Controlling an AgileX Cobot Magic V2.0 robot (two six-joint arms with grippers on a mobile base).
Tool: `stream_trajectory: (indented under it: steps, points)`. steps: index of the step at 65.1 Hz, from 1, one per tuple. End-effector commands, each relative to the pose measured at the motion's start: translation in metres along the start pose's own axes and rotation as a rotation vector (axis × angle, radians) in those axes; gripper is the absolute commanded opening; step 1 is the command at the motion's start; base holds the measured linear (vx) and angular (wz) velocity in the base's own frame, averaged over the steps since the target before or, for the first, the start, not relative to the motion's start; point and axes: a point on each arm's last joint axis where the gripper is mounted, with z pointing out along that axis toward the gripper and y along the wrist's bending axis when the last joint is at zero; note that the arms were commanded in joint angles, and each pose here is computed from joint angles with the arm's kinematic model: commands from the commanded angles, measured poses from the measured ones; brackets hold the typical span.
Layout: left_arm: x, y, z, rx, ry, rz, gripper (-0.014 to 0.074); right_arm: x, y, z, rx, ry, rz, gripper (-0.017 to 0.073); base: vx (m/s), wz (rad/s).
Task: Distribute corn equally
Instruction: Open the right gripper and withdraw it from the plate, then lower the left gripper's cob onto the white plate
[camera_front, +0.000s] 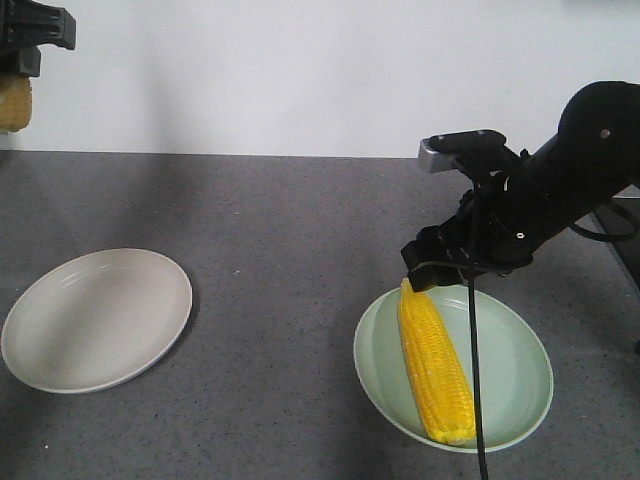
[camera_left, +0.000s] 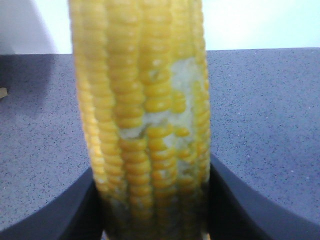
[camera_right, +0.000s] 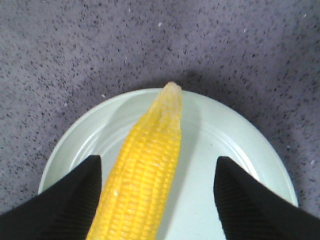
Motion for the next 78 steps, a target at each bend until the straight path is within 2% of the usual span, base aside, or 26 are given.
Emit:
stream_trajectory:
  steps: [1, 16, 31, 45, 65, 73, 78]
  points:
    - [-0.01, 0.007, -0.022, 0.018, -0.122, -0.019, 0.0069, -0.006, 0.005, -0.032, 0.015, -0.141, -0.025, 0.0475, 0.0, 0.0]
    - [-0.009, 0.007, -0.022, 0.018, -0.121, -0.019, 0.0069, 0.003, 0.011, -0.078, 0.087, -0.276, -0.075, 0.0475, 0.0, 0.0]
    - [-0.009, 0.007, -0.022, 0.018, -0.121, -0.019, 0.0071, 0.029, 0.022, -0.14, 0.144, -0.446, -0.076, 0.0475, 0.0, 0.0]
    - [-0.008, 0.007, -0.022, 0.014, -0.11, -0.019, 0.0072, 0.06, 0.033, -0.185, 0.164, -0.57, -0.065, 0.0475, 0.0, 0.0]
    - [-0.004, 0.009, -0.022, -0.004, -0.062, -0.018, 0.0072, 0.09, 0.035, -0.194, 0.186, -0.619, -0.074, 0.0475, 0.0, 0.0]
    - [-0.003, 0.006, -0.022, 0.029, -0.05, -0.001, 0.0072, 0.09, 0.035, -0.191, 0.188, -0.611, -0.072, 0.0475, 0.0, 0.0]
    - [-0.002, 0.001, -0.022, 0.075, -0.035, 0.003, 0.0072, 0.089, 0.035, -0.192, 0.189, -0.618, -0.073, 0.0475, 0.0, 0.0]
